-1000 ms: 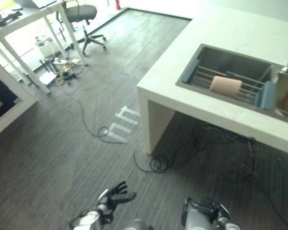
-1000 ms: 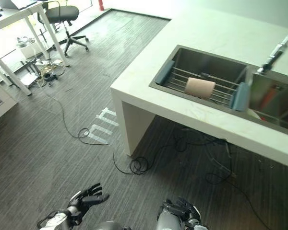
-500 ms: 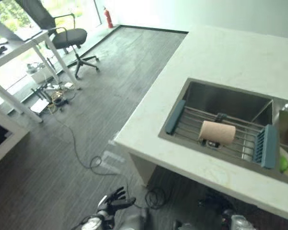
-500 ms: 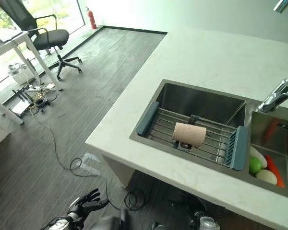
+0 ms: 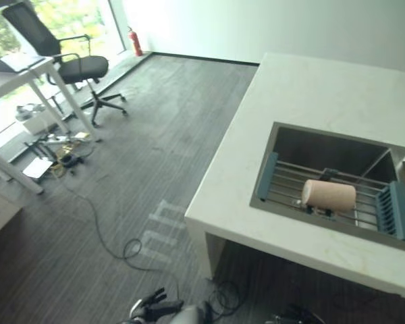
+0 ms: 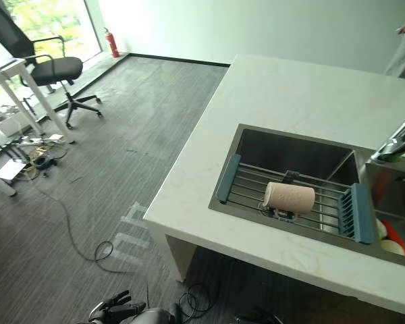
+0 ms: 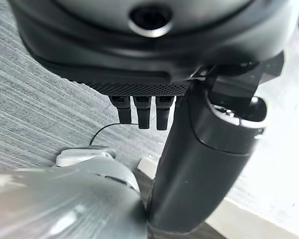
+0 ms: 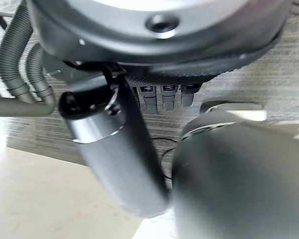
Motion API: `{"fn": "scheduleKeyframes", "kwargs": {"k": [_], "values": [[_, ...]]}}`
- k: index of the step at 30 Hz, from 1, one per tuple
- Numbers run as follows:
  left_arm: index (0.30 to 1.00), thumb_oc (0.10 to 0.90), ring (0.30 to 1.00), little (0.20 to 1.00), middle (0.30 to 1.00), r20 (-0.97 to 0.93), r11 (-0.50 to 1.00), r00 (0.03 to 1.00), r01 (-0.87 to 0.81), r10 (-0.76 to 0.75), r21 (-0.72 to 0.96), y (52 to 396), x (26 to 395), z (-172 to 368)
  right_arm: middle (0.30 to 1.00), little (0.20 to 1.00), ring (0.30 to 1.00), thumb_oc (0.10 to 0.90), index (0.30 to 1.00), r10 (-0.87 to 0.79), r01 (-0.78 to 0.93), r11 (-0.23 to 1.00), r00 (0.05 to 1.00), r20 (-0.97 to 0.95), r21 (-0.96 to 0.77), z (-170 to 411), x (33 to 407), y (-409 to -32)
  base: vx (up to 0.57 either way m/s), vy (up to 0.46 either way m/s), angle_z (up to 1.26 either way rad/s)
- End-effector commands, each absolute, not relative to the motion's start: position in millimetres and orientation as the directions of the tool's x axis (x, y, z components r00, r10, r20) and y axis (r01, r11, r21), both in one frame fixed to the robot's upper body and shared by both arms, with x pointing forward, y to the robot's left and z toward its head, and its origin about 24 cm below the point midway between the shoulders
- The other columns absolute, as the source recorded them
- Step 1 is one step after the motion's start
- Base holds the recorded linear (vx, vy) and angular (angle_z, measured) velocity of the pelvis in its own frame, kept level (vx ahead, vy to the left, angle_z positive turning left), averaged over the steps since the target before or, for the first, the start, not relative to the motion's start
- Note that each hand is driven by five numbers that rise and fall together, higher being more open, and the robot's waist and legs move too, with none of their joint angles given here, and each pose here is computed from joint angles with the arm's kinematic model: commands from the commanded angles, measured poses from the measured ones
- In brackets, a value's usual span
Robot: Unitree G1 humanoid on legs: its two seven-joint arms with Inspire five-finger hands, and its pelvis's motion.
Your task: Place the dishes in the dishwasher.
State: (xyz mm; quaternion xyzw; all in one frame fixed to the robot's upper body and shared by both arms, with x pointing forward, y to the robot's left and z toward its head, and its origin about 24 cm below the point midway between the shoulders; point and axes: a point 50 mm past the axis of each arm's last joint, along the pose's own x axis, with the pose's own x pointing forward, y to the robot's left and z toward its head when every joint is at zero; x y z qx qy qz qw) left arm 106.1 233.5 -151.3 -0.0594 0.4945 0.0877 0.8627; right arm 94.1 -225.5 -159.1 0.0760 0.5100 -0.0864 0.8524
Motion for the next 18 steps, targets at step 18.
{"fn": "scheduleKeyframes", "kwargs": {"k": [18], "values": [[0.900, 0.800, 0.900, 0.900, 0.900, -0.809, 0.969, 0.572, -0.248, 0.135, -0.014, 230, 118, -147, 0.900, 0.900, 0.900, 0.800, 0.900, -0.116, 0.247, 0.968, 0.574, -0.810, 0.036, -140, 127, -253, -0.02, -0.260, -0.17]]}}
